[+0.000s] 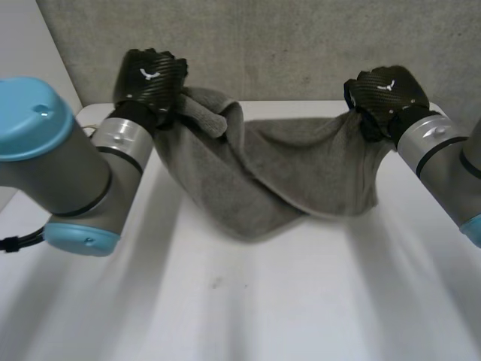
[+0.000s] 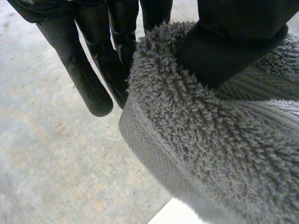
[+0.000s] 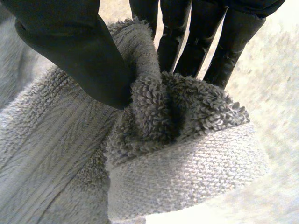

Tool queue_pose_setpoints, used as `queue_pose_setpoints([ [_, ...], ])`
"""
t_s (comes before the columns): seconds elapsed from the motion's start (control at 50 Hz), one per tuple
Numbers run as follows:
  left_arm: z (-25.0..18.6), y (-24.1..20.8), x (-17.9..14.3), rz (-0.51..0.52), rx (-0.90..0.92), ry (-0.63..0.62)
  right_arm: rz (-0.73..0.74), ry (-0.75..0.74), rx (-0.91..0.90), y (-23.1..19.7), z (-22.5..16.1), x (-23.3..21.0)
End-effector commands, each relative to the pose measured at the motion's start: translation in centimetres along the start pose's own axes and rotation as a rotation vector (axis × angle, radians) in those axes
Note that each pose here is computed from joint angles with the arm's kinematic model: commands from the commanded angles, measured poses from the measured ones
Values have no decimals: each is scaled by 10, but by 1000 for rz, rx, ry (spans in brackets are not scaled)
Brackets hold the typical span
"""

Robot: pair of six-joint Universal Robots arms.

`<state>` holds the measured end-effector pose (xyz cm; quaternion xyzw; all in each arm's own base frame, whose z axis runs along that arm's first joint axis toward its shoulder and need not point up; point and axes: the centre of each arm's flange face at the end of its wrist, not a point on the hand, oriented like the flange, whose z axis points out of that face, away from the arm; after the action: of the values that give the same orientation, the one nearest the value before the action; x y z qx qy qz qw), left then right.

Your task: Fold the towel.

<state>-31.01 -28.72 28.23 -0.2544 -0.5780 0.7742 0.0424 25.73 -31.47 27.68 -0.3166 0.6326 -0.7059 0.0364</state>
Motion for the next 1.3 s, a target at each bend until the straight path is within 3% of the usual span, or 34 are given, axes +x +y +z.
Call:
queue_pose_setpoints([
  [0.02, -25, 16, -9, -168, -100, -4, -126, -20, 11, -7, -12, -6],
  [0.12, -59, 46, 0, -189, -281, 41, -312, -114, -48, 14, -25, -23],
  [0.16, -78, 65, 3, -185, -396, 62, -465, -194, -130, 31, -38, -31],
  [0.26, -95, 88, -3, -178, -521, 54, -585, -332, -267, 50, -60, -41],
  [0.4, -99, 96, 0, -178, -558, 66, -494, -382, -339, 66, -64, -48],
  [0.66, -91, 57, 8, -202, -416, 137, -26, -215, -340, 74, -17, -28],
  [0.78, -98, 36, 13, -220, -364, 155, 34, -190, -334, 74, -14, -26],
  [0.86, -106, 13, 23, -290, -301, 189, 42, -161, -326, 75, -14, -19],
  [0.96, -103, 18, 31, -320, -319, 199, 56, -167, -339, 76, -22, -22],
  [1.1, -87, 56, 53, -284, -427, 173, 103, -165, -353, 73, -40, -22],
  [1.18, -79, 82, 61, -209, -484, 149, 123, -179, -347, 70, -61, -22],
  [1.3, -76, 92, 66, -159, -474, 160, 151, -216, -366, 76, -79, -25],
])
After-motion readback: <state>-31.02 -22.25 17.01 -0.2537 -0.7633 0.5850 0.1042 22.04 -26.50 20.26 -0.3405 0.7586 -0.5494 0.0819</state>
